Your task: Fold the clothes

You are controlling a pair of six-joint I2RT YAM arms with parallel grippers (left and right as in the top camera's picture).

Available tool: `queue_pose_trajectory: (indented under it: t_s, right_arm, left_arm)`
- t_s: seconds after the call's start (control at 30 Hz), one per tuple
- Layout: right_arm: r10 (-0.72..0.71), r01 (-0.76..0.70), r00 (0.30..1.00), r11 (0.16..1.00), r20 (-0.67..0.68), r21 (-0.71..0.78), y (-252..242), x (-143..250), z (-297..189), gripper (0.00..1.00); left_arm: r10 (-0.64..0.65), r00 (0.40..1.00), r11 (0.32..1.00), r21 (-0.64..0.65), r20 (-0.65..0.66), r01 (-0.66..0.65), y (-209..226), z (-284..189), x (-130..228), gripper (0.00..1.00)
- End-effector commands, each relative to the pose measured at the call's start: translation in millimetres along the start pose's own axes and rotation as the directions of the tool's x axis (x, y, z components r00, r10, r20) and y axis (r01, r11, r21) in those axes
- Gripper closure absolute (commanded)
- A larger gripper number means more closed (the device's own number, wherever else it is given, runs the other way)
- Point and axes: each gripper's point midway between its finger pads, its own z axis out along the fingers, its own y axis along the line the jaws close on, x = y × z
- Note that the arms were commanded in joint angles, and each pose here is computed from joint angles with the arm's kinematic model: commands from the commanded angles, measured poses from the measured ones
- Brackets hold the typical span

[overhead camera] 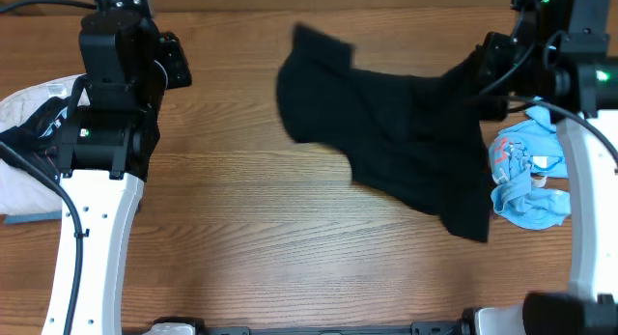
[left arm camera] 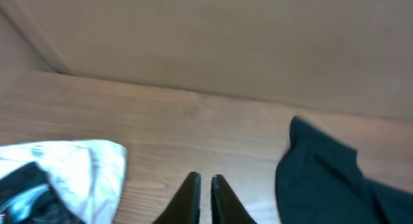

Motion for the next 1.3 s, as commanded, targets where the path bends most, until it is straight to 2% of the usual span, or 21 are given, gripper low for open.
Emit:
queue_pose_trajectory:
  t_s: [0.0, 0.17, 0.23, 0.33, 0.43, 0.5, 0.57, 0.7, 0.77, 0.93, 1.07, 1.27]
  right_arm:
    - [0.003, -0.001, 0.999, 0.999, -0.042, 0.042, -10.4, 5.4, 20.5, 0.96]
    - [0.006, -0.001, 0.999, 0.994, -0.051, 0.107, -23.2, 5.3, 30.8, 0.96]
    - [0.005, 0.001, 0.999, 0.988, -0.040, 0.157, -32.2, 2.5, 33.1, 0.96]
    - [0.048, -0.057, 0.998, 0.950, 0.038, 0.307, -60.2, -10.9, 29.6, 0.96]
    - [0.136, -0.183, 0.981, 0.894, 0.140, 0.410, -89.5, -23.0, 19.2, 0.90]
    - [0.195, -0.247, 0.967, 0.881, 0.166, 0.405, -99.5, -24.8, 16.9, 0.82]
    - [0.218, -0.260, 0.964, 0.889, 0.150, 0.377, -102.0, -23.2, 17.7, 0.81]
    - [0.234, -0.256, 0.967, 0.893, 0.105, 0.371, -104.4, -13.7, 18.6, 0.79]
    - [0.234, -0.250, 0.968, 0.892, 0.090, 0.377, -104.8, -10.1, 18.4, 0.78]
    - [0.229, -0.236, 0.971, 0.891, 0.064, 0.387, -105.8, -4.2, 18.1, 0.78]
    - [0.228, -0.230, 0.972, 0.891, 0.051, 0.392, -106.3, -1.2, 18.0, 0.78]
    - [0.234, -0.229, 0.972, 0.897, 0.033, 0.379, -103.4, 2.1, 19.0, 0.77]
  left_arm:
    - [-0.018, 1.000, 0.992, 0.126, -0.025, 0.021, -21.1, -4.7, -0.4, 0.83]
    - [0.006, 0.990, 0.972, 0.235, -0.139, 0.027, -46.5, 15.0, 27.4, 0.71]
    - [0.024, 0.981, 0.959, 0.283, -0.195, 0.033, -60.8, 28.2, 42.8, 0.63]
    - [0.054, 0.963, 0.943, 0.331, -0.263, 0.038, -81.3, 50.1, 65.8, 0.52]
    - [0.085, 0.944, 0.926, 0.376, -0.318, 0.043, -103.2, 70.0, 88.7, 0.45]
    - [0.112, 0.927, 0.916, 0.400, -0.357, 0.044, -117.7, 82.1, 106.9, 0.43]
    - [0.134, 0.908, 0.911, 0.409, -0.397, 0.044, -128.2, 93.0, 125.9, 0.33]
    - [0.153, 0.851, 0.910, 0.408, -0.502, 0.077, -150.1, 110.0, 170.5, 0.30]
    - [0.140, 0.815, 0.916, 0.386, -0.563, 0.109, -160.0, 118.9, 195.8, 0.24]
    - [0.102, 0.745, 0.931, 0.327, -0.659, 0.162, -170.2, 132.9, 237.7, 0.23]
    - [0.057, 0.697, 0.943, 0.268, -0.715, 0.198, -170.9, 143.3, 263.7, 0.23]
    - [0.034, 0.663, 0.946, 0.238, -0.748, 0.220, -173.3, 162.1, 292.6, 0.21]
